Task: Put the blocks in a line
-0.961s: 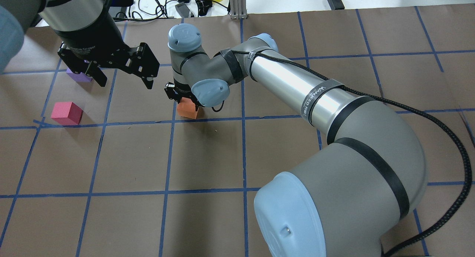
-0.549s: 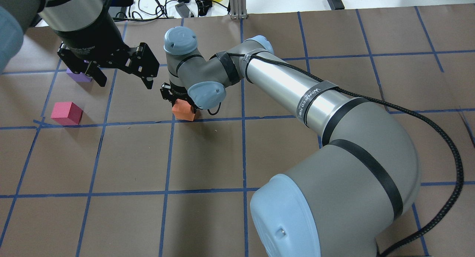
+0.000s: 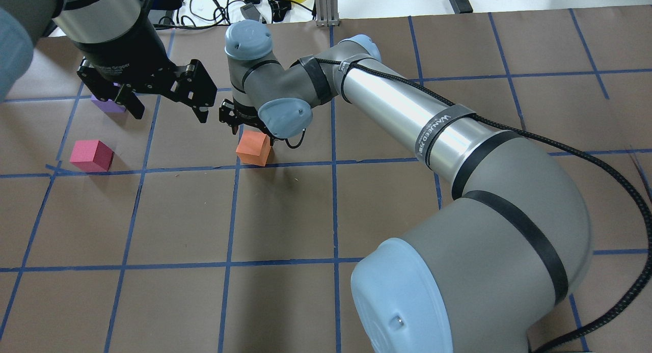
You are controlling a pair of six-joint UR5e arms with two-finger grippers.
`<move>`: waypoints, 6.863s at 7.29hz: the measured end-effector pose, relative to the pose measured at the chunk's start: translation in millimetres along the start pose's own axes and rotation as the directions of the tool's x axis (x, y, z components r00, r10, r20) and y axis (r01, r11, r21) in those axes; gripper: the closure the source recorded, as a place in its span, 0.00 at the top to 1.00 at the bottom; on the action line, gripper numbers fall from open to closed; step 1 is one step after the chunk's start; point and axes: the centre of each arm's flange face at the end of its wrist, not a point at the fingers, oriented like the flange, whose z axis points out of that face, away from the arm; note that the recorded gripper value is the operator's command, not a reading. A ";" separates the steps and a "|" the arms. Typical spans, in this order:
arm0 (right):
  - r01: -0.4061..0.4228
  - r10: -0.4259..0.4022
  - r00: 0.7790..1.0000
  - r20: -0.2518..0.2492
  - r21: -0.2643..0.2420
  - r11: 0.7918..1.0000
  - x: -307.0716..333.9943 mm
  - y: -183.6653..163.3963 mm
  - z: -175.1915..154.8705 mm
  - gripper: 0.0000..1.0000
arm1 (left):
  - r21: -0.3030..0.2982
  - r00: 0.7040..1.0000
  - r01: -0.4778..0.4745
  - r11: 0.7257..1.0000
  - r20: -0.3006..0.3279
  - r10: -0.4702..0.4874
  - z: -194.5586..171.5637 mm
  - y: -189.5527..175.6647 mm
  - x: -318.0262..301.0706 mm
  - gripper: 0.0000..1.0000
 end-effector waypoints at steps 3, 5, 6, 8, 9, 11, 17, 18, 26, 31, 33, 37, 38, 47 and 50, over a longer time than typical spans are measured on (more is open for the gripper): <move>0.058 -0.059 0.997 -0.045 -0.028 0.998 51.7 -42.1 -55.3 1.00 | 0.010 1.000 0.000 1.000 -0.001 0.000 4.2 -7.9 0.6 1.00; 0.157 -0.160 0.982 -0.096 -0.045 0.987 97.5 -74.0 -86.9 1.00 | -0.006 1.000 0.012 1.000 -0.007 -0.012 54.3 -39.6 3.1 1.00; 0.229 -0.235 0.964 -0.122 -0.059 0.972 126.4 -90.8 -104.3 1.00 | -0.023 1.000 0.013 1.000 -0.010 -0.013 93.7 -53.4 5.3 1.00; 0.350 -0.358 0.925 -0.128 -0.082 0.933 201.7 -121.8 -140.9 1.00 | -0.021 1.000 0.003 1.000 -0.016 -0.004 166.0 -75.8 9.7 1.00; 0.392 -0.400 0.909 -0.120 -0.083 0.916 247.6 -127.9 -162.9 1.00 | -0.008 1.000 -0.018 1.000 -0.017 0.018 194.0 -90.1 11.2 1.00; 0.443 -0.444 0.887 -0.127 -0.039 0.896 313.6 -99.7 -235.3 1.00 | 0.015 0.993 -0.112 0.994 -0.027 0.113 240.3 -116.7 14.7 1.00; 0.423 -0.413 0.880 -0.234 -0.008 0.906 350.6 -5.8 -344.0 1.00 | -0.025 0.984 -0.171 0.985 -0.050 0.169 330.3 -142.4 20.5 1.00; 0.424 -0.410 0.881 -0.235 0.012 0.905 348.5 -7.3 -345.8 1.00 | -0.024 0.984 -0.172 0.985 -0.058 0.171 339.1 -144.8 22.0 0.88; 0.363 -0.348 0.917 -0.194 0.049 0.930 351.4 40.3 -356.9 1.00 | 0.032 0.988 -0.152 0.988 -0.034 0.153 313.9 -156.2 9.8 0.00; 0.387 -0.370 0.898 -0.240 0.028 0.922 351.1 47.4 -350.8 1.00 | 0.085 0.999 -0.012 0.996 0.050 0.008 291.8 -205.4 -185.0 0.00; 0.389 -0.372 0.895 -0.245 0.024 0.921 351.3 46.5 -349.7 1.00 | 0.074 0.996 -0.042 0.996 0.082 0.036 297.5 -210.7 -254.0 0.00; 0.392 -0.376 0.894 -0.246 0.020 0.920 351.6 45.8 -348.2 1.00 | 0.028 0.984 -0.096 0.995 0.153 0.091 301.4 -214.2 -323.7 0.00; 0.393 -0.377 0.893 -0.245 0.017 0.919 351.7 45.8 -347.1 1.00 | 0.019 0.985 -0.072 0.997 0.161 0.068 304.1 -209.8 -343.2 0.00; 0.390 -0.376 0.894 -0.243 0.009 0.921 352.8 42.8 -338.0 1.00 | 0.065 1.000 -0.015 0.998 -0.011 0.016 338.8 -195.9 -388.6 0.00; 0.390 -0.377 0.895 -0.240 0.008 0.921 352.5 43.0 -337.6 1.00 | 0.062 1.000 -0.007 0.998 -0.022 0.008 343.4 -194.5 -389.3 0.00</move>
